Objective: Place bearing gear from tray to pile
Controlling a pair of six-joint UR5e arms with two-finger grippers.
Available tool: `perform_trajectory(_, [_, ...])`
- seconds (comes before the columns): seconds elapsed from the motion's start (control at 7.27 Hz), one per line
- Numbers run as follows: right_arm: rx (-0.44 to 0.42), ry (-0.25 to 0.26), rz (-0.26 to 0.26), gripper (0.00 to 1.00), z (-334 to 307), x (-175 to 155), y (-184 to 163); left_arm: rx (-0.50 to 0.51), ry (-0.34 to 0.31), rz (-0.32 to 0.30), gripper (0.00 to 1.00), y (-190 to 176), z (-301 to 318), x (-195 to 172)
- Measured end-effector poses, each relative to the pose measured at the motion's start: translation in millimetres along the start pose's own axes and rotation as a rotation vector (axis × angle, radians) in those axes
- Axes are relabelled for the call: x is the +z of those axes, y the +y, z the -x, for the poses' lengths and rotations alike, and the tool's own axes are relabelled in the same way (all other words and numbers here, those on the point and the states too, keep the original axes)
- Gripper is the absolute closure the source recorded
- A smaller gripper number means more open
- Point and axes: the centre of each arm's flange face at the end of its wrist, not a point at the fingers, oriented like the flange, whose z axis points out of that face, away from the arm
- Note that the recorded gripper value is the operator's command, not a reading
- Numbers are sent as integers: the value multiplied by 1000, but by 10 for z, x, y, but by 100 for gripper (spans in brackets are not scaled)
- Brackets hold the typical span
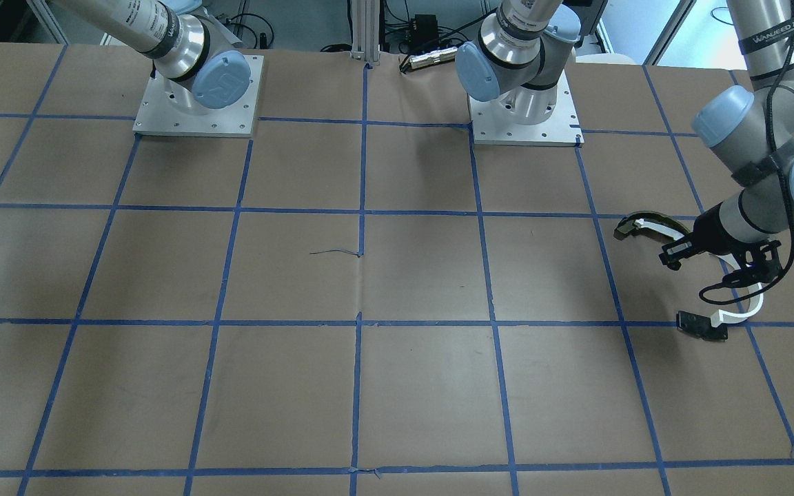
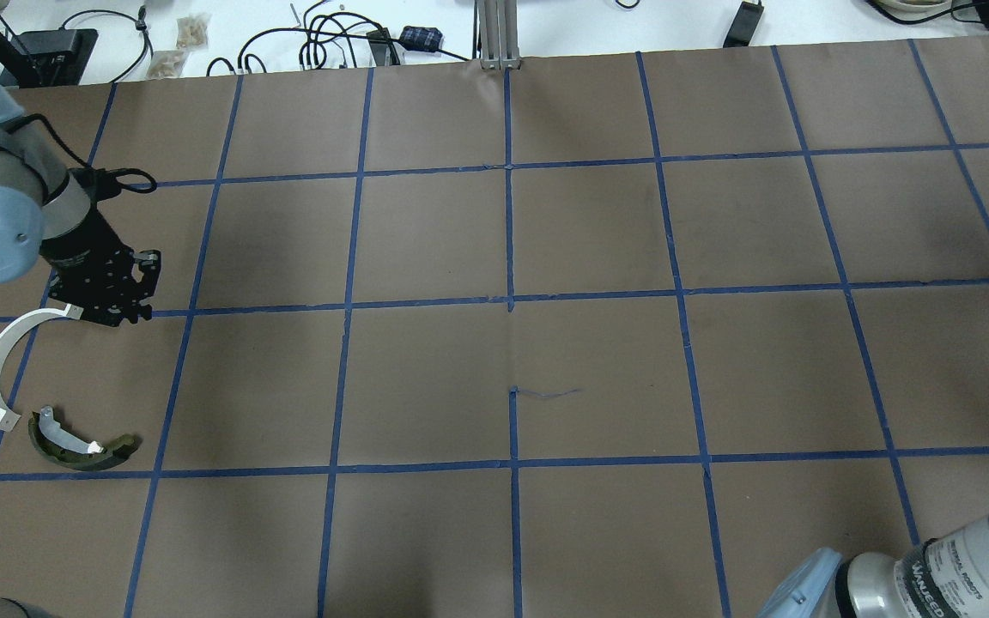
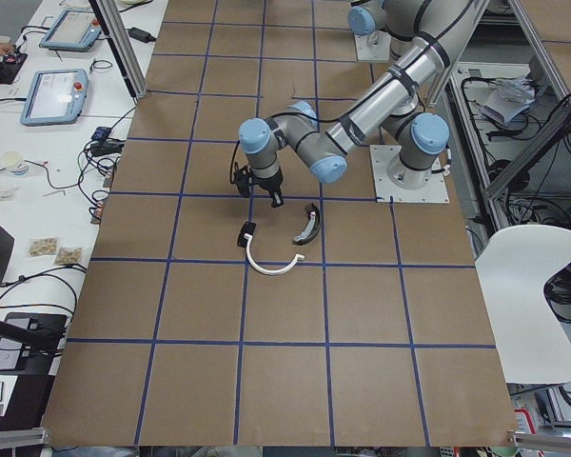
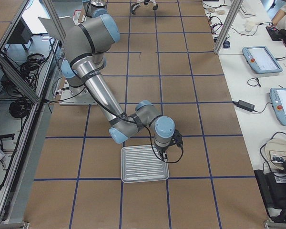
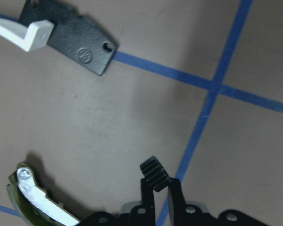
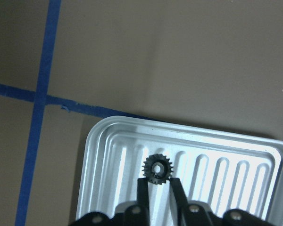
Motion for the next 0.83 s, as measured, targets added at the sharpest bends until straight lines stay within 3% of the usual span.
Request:
perform_trajectory(0.14, [2,4,-5,74,23,-64,-9,-6,-8,-30,100,71,168,161])
perform_trajectory(0.28, [6,10,-14,74,68,-159,-33,-9,-15,-50,64,116,234,219])
perform_trajectory(0.55, [2,23,-26,74,242,-350,-200,-7,-13,-56,14,132,247,269])
perform_trajectory(0.69, [-1,29,-31,74,362,-470,-306,-3,-11,-56,0,136,224,280])
perform_trajectory(0.83, [6,23,-30,74,521,-606,-422,3,-9,-59,0,133,190,266])
